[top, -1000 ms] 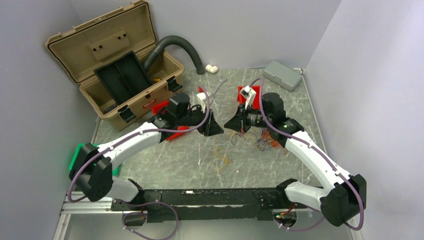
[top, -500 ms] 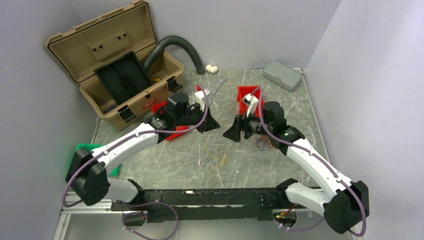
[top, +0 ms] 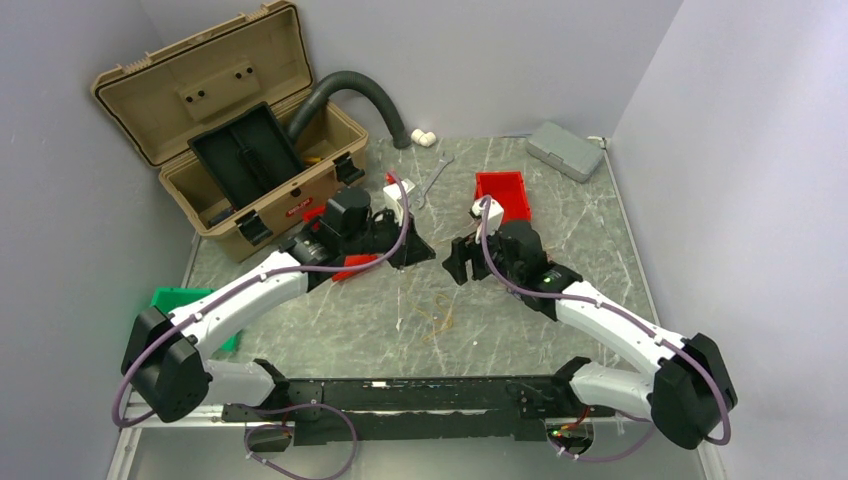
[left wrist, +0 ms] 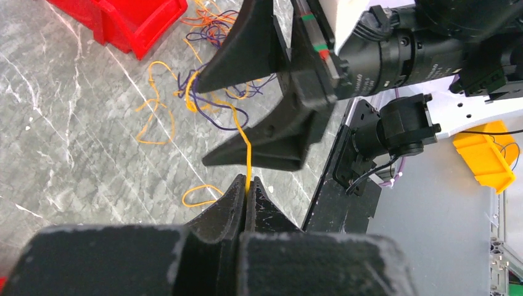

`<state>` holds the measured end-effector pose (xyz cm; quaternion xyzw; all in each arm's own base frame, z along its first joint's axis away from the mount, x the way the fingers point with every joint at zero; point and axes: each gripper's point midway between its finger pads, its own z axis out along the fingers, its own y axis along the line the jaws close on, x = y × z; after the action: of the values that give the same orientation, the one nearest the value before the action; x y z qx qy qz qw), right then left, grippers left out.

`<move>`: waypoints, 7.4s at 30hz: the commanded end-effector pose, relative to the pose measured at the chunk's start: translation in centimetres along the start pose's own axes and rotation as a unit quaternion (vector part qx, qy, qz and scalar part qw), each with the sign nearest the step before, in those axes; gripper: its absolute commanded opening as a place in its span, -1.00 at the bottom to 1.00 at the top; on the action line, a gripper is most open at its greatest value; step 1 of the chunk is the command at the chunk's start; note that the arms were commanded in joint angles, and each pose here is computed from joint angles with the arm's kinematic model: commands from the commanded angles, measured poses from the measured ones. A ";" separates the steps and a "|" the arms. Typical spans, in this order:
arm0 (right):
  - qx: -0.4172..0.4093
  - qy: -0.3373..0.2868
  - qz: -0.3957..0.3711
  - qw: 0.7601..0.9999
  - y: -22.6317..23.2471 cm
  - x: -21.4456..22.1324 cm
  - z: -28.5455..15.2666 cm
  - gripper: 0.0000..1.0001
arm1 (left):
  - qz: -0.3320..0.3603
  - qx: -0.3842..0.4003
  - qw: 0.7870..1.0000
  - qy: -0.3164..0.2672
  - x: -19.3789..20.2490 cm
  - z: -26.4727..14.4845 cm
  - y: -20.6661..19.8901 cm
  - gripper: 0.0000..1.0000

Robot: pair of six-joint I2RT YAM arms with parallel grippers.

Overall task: Untangle the cables
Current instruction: Untie the cable, then pick up the cable at the center of the board, then place the cable in the bin.

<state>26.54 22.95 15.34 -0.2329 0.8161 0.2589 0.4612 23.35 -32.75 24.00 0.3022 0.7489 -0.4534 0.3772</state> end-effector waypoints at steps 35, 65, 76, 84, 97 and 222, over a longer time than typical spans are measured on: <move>0.140 -0.026 0.147 0.979 -7.5 1.9 -4.3 0.84 | -0.026 -0.194 0.979 -0.062 -1.9 -11.9 5.4 -1.00; -0.003 -0.008 0.041 0.999 1.2 0.3 0.6 1.00 | -0.095 -0.198 0.975 0.027 2.9 -10.2 6.5 -1.00; 0.005 -0.016 0.058 0.998 1.3 0.0 -1.6 1.00 | -0.131 -0.306 0.938 0.100 10.3 -5.3 9.7 -0.45; -0.002 0.008 0.099 0.995 1.9 1.3 -2.0 1.00 | -0.137 -0.340 0.918 0.153 13.1 -3.6 10.7 0.92; -0.008 -0.011 0.100 0.995 2.1 0.8 -3.1 1.00 | -0.168 -0.345 0.906 0.181 17.8 0.0 12.5 0.99; -0.071 -0.051 0.073 0.993 5.0 -4.7 -6.1 0.99 | -0.609 -0.727 0.284 -0.143 24.7 -35.3 24.3 -1.00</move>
<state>21.38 23.09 20.38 -0.1895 0.8090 0.3445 0.4369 17.77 14.55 2.96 -0.7079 0.6719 0.1609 0.1468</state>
